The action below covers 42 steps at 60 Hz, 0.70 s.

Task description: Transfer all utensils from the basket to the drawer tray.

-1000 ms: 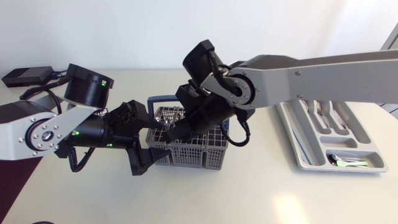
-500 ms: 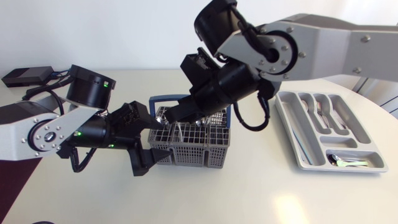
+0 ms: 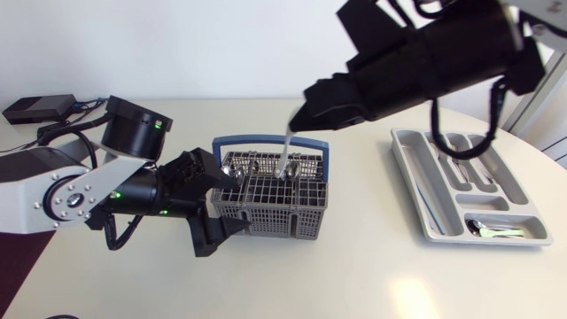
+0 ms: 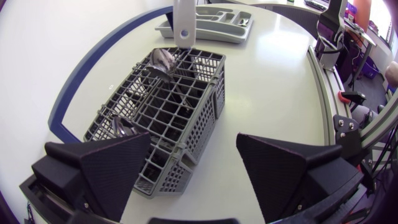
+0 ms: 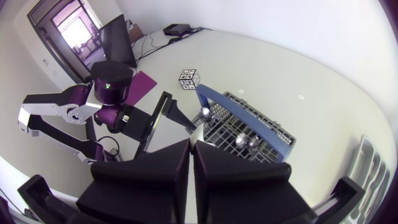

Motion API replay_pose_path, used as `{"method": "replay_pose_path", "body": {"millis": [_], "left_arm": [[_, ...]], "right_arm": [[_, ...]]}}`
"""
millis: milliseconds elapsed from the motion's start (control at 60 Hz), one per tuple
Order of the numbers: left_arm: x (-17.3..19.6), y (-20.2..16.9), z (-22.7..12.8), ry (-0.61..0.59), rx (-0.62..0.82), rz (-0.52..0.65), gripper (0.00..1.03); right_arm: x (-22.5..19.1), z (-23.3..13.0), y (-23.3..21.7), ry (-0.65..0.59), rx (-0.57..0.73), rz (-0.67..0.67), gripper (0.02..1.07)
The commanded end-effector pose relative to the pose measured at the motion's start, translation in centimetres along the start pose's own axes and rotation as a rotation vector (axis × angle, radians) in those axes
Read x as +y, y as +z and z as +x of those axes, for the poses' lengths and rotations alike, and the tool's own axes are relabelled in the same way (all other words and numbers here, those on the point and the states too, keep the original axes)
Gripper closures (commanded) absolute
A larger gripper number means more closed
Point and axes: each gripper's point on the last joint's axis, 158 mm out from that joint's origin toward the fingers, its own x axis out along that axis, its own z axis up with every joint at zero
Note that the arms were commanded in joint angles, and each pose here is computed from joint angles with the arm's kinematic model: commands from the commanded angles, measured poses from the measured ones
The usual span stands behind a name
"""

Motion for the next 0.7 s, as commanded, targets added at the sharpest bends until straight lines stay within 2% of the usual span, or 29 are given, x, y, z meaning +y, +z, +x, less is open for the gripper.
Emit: {"method": "replay_pose_path", "body": {"millis": [0,183,300,467,567,683], "left_arm": [[-0.4,0.9,0.3,-0.017,-0.010,-0.040,0.07],[-1.0,2.8,0.3,-0.033,-0.024,-0.072,0.08],[-0.6,3.4,0.6,-0.012,-0.013,-0.087,0.08],[0.1,4.2,1.0,-0.011,-0.011,-0.135,0.08],[0.0,4.6,1.4,-0.021,-0.003,-0.154,0.08],[0.2,5.0,1.7,-0.018,0.001,-0.179,0.08]], "right_arm": [[-2.3,-1.4,-2.1,-0.045,0.023,0.050,1.01],[-9.7,-4.5,-7.4,-0.234,0.078,0.125,1.01],[-16.4,-7.7,-11.9,-0.461,0.125,0.148,1.01],[-24.0,-11.7,-17.9,-0.688,0.224,0.184,1.01],[-27.9,-14.0,-20.4,-0.827,0.257,0.177,1.01],[-30.8,-15.7,-22.8,-0.917,0.294,0.162,1.01]]}}
